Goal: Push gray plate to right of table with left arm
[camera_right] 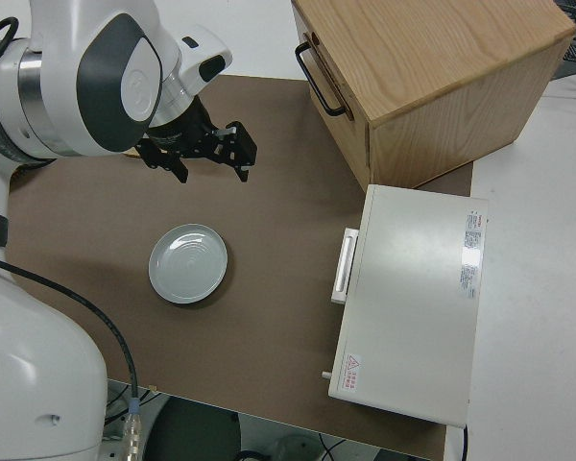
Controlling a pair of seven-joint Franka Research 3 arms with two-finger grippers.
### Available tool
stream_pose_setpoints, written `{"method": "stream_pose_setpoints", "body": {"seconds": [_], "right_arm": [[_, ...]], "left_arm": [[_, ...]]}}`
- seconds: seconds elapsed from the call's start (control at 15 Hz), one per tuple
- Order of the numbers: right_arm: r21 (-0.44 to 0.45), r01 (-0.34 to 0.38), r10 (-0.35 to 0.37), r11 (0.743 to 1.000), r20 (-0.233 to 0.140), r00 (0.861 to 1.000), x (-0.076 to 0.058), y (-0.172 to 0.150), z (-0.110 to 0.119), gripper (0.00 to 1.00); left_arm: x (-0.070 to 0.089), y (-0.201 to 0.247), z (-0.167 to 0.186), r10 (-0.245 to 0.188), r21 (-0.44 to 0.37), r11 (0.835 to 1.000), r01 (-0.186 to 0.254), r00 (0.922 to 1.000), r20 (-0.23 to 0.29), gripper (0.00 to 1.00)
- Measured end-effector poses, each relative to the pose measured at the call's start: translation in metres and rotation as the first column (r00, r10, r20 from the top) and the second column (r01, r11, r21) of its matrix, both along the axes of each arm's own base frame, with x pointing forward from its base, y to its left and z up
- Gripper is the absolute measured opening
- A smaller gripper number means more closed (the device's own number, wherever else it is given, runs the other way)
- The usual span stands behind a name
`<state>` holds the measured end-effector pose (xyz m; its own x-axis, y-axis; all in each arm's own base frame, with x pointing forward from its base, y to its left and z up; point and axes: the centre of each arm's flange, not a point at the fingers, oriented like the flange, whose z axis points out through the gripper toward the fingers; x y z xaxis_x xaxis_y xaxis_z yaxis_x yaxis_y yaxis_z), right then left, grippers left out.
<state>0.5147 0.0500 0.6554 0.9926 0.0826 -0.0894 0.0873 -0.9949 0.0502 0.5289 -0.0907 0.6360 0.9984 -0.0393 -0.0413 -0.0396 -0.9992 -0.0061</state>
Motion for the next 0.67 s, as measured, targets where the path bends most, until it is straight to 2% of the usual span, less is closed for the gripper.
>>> {"method": "stream_pose_setpoints", "body": {"seconds": [0.67], "right_arm": [[0.0,0.0,0.0,1.0,0.0,1.0,0.0,0.0,0.0,1.0]], "left_arm": [[-0.0002,-0.0016,0.0019,-0.003,-0.001,1.0,0.003,1.0,0.004,1.0]]}}
